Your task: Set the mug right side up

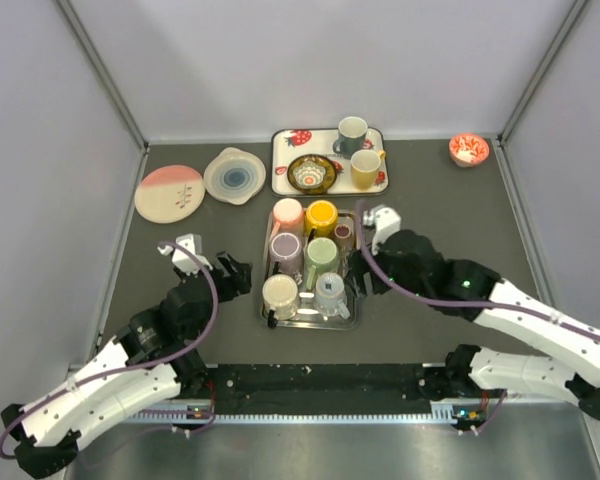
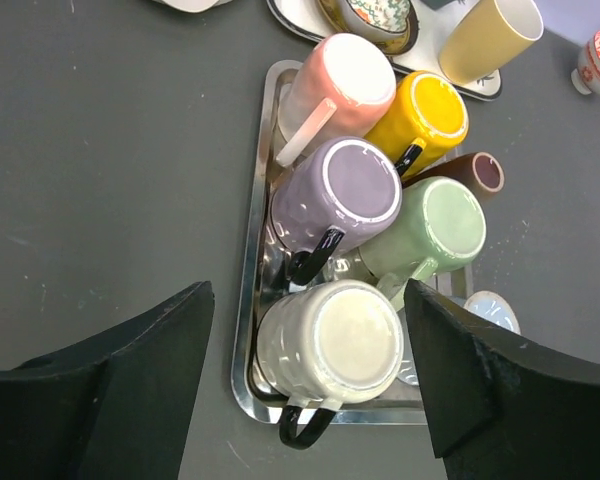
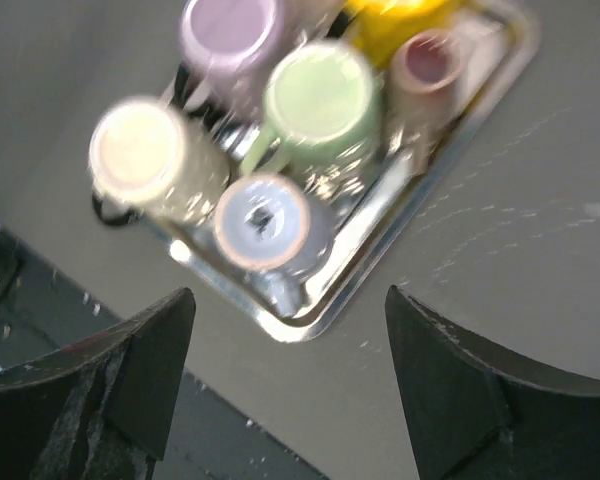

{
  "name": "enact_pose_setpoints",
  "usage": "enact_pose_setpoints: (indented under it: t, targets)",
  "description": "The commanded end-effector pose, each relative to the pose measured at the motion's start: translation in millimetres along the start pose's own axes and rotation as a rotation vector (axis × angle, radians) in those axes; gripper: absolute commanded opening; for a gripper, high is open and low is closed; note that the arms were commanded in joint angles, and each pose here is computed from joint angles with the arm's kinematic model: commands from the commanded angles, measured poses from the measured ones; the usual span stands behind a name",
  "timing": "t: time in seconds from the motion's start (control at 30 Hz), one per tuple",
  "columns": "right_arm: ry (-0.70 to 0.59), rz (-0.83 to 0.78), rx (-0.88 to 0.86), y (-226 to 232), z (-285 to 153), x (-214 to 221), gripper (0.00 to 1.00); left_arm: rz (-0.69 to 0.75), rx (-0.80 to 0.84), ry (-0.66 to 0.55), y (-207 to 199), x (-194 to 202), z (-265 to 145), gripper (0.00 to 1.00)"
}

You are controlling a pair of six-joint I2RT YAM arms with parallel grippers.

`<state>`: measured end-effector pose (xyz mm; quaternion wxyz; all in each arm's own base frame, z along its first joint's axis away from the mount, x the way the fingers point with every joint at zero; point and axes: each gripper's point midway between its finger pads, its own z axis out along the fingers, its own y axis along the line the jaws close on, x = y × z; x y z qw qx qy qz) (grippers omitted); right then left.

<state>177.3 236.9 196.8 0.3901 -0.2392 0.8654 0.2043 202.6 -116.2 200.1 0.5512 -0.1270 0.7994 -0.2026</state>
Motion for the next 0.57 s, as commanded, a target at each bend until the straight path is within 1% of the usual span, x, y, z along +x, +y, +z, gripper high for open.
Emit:
enact_pose_setpoints:
  t: [0.0,0.07,0.1,0.13,0.17,0.2,0.23,0.33,0.37,0.4,0.43,0.47,0.5,0.53]
  targets:
    - [-0.241,0.092,0.339,-65.9,-50.5,-38.5,0.78,0.048,0.032,0.028,-26.5,-16.1,1.6,0.87]
    - [-0.296,0.145,0.443,-88.9,-59.5,-32.7,0.81,0.054,0.020,0.072,-33.7,-8.4,8.4,0.93]
    - [-0.342,0.200,0.501,-105.3,-68.8,-27.8,0.82,0.038,0.027,0.078,-40.3,-11.4,8.8,0.96]
    - [-0.354,0.222,0.518,-111.1,-70.9,-24.6,0.83,-0.001,0.004,0.097,-40.1,-7.7,10.0,0.97]
    - [-0.369,0.247,0.525,-115.6,-73.7,-22.2,0.84,-0.007,-0.011,0.115,-41.2,-3.8,12.9,0.99]
    - [-0.375,0.271,0.528,-120.4,-74.7,-15.1,0.91,-0.020,-0.006,0.120,-45.5,-5.9,12.5,0.99]
    - [-0.380,0.287,0.539,-125.2,-75.9,-12.5,0.93,-0.059,-0.024,0.128,-44.7,-4.2,12.6,0.99]
    - [-0.368,0.280,0.540,-128.8,-74.7,-1.9,0.98,-0.079,-0.021,0.144,-48.3,-2.0,12.9,0.99]
    - [-0.366,0.276,0.540,-129.0,-74.2,-0.1,0.98,-0.076,-0.001,0.143,-51.0,-2.7,12.3,0.99]
    - [-0.358,0.272,0.546,-130.4,-72.9,3.1,0.99,-0.011,0.033,0.148,-53.5,-3.1,11.0,0.97]
    - [-0.357,0.272,0.548,-130.9,-72.3,3.8,0.99,-0.009,0.050,0.148,-55.9,-4.2,9.0,0.95]
    - [-0.352,0.269,0.547,-130.7,-71.8,5.0,0.99,-0.004,0.062,0.120,-54.2,-9.4,7.1,0.96]
    - [-0.353,0.272,0.545,-130.5,-71.3,5.6,0.99,0.036,0.058,0.103,-49.1,-11.7,6.3,0.98]
    - [-0.355,0.275,0.547,-130.7,-71.2,5.3,0.99,0.031,0.051,0.066,-44.1,-19.5,3.2,0.99]
